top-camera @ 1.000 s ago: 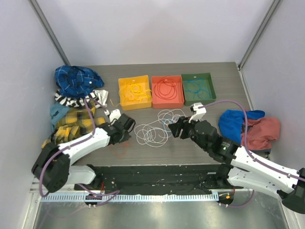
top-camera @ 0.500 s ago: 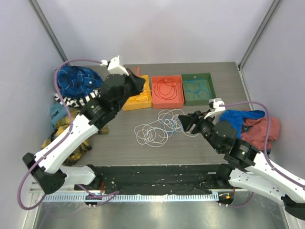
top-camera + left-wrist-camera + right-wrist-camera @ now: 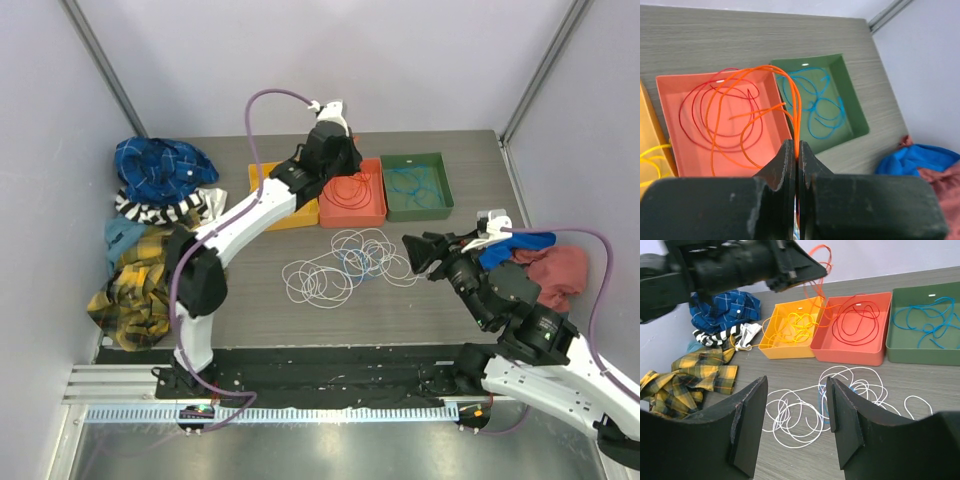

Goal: Untangle the cables

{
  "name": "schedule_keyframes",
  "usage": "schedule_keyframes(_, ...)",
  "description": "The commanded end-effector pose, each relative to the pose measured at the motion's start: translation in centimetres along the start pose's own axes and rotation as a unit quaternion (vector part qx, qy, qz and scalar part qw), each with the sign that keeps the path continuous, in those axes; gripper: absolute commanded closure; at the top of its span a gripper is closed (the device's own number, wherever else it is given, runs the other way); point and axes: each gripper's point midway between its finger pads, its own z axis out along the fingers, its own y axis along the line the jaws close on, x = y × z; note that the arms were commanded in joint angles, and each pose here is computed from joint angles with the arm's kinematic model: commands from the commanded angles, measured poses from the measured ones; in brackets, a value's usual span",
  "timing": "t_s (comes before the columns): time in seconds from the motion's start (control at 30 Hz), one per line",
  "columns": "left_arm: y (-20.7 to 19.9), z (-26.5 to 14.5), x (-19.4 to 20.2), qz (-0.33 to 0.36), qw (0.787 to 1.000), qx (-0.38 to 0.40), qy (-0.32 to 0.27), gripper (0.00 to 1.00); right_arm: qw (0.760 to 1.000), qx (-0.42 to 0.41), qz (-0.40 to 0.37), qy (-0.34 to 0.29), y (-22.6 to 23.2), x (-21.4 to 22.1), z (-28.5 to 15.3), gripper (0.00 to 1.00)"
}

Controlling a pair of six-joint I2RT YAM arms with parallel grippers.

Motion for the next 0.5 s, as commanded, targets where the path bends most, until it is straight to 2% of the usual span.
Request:
schedule_keyframes(0.0,1.4,3.7,-2.2,-0.005,1.000,0.009,-0.016,1.00,1.000,0.010,-0.010,-0.018,-0.3,-1.7,-0.4,0.42)
schedule_keyframes(0.13,3.2,7.6,-1.4,-0.013,1.000,0.001,-0.004,1.00,1.000,0.016,-0.019,-0.011,-0.4,-1.2,0.0,0.42)
schedule_keyframes(0.17,3.9,8.5,-0.4,-0.014,1.000,-0.005,0.016,1.00,0.999,0.020,-0.026,-0.007,-0.5,-0.8,0.3,0.42)
schedule_keyframes(0.2,5.0,9.9,1.6,-0.018,0.999,-0.002,0.048,0.93,0.999,0.022,-0.030,-0.005,-0.5,-0.7,0.4,0.42)
schedule_keyframes(0.23,4.1,10.0,0.0,-0.021,0.999,0.011,0.038,0.56,0.999,0.024,-0.033,-0.004,-0.5,-0.6,0.5,0.42)
schedule_keyframes(0.27,4.3,10.0,0.4,-0.021,0.999,0.005,0.050,0.44,0.999,0.026,-0.035,-0.004,-0.6,-0.7,0.6,0.42)
schedule_keyframes(0.3,4.1,9.9,0.4,-0.013,0.999,0.009,0.050,0.38,0.999,0.026,-0.040,-0.001,-0.5,-0.5,0.8,0.42)
schedule_keyframes(0.33,4.0,9.1,0.3,-0.007,0.999,0.006,0.048,0.22,0.999,0.030,-0.040,-0.003,-0.6,-0.6,0.9,0.42)
schedule_keyframes(0.37,4.1,8.7,0.3,-0.004,0.999,0.004,0.043,0.01,0.999,0.030,-0.041,-0.006,-0.5,-0.7,1.0,0.42)
schedule_keyframes(0.47,3.0,6.0,-1.6,-0.004,1.000,0.018,0.011,0.00,0.999,0.026,-0.043,-0.005,-0.1,-0.6,1.5,0.42)
